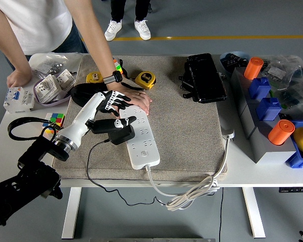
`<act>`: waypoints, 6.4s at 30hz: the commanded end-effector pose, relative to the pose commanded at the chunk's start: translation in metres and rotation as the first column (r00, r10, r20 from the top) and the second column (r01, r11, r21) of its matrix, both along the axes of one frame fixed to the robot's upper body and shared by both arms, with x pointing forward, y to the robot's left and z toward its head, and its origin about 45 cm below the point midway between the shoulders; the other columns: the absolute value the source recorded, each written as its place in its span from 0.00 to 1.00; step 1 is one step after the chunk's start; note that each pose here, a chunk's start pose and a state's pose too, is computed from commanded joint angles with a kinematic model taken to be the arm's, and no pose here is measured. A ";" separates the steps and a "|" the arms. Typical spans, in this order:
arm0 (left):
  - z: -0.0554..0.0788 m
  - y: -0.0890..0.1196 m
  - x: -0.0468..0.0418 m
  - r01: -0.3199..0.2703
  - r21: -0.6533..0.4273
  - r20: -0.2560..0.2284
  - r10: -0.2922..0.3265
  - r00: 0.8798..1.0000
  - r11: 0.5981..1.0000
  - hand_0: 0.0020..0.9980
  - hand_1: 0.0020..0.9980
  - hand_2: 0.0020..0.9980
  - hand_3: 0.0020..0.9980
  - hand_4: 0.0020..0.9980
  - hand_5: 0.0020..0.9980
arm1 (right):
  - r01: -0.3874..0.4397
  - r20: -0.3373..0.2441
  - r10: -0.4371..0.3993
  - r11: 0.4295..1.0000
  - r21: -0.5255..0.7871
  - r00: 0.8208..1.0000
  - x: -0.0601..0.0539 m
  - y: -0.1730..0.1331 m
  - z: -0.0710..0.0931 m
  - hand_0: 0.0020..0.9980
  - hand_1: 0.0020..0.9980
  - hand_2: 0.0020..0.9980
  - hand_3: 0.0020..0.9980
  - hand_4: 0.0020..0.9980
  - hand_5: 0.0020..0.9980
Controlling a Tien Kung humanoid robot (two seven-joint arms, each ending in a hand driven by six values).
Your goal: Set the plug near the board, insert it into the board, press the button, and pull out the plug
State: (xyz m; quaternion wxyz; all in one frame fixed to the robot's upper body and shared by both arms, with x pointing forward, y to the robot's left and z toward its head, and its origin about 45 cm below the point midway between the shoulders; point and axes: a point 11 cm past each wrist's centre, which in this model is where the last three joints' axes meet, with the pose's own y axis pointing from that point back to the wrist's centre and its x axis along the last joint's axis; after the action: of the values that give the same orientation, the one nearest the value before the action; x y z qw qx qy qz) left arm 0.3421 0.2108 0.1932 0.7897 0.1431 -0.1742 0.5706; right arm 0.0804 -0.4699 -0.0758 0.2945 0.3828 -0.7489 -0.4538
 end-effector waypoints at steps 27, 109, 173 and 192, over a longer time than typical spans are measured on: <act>-0.010 0.012 -0.0026 -0.083 -0.134 0.010 0.085 0.996 0.987 0.78 0.77 0.79 0.76 0.98 0.34 | -0.006 -0.007 0.006 1.000 -0.002 1.000 0.000 0.000 0.000 0.62 0.68 0.68 0.57 0.85 0.48; -0.043 -0.035 -0.0362 0.534 0.436 -0.512 -0.288 0.809 0.725 0.05 0.06 0.14 0.85 0.79 0.00 | 0.010 -0.005 -0.010 1.000 -0.010 1.000 -0.003 -0.007 0.002 0.62 0.68 0.68 0.57 0.85 0.48; -0.040 0.003 0.0112 0.064 0.475 -0.016 -0.064 0.998 0.878 0.75 0.72 0.76 0.74 1.00 0.33 | -0.007 -0.011 0.007 1.000 -0.010 1.000 -0.003 -0.006 0.002 0.62 0.67 0.68 0.57 0.85 0.48; -0.054 0.002 0.0138 0.066 0.517 -0.047 -0.048 0.998 0.854 0.58 0.60 0.58 0.60 1.00 0.17 | -0.010 -0.014 0.009 1.000 -0.012 1.000 -0.004 -0.007 0.002 0.62 0.67 0.68 0.57 0.85 0.48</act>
State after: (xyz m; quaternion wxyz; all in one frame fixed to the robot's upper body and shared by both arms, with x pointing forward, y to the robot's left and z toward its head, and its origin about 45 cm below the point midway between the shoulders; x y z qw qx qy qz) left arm 0.3559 0.2126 0.1393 0.7413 0.3543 -0.3124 0.4768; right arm 0.0769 -0.4771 -0.0734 0.3044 0.3813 -0.7477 -0.4504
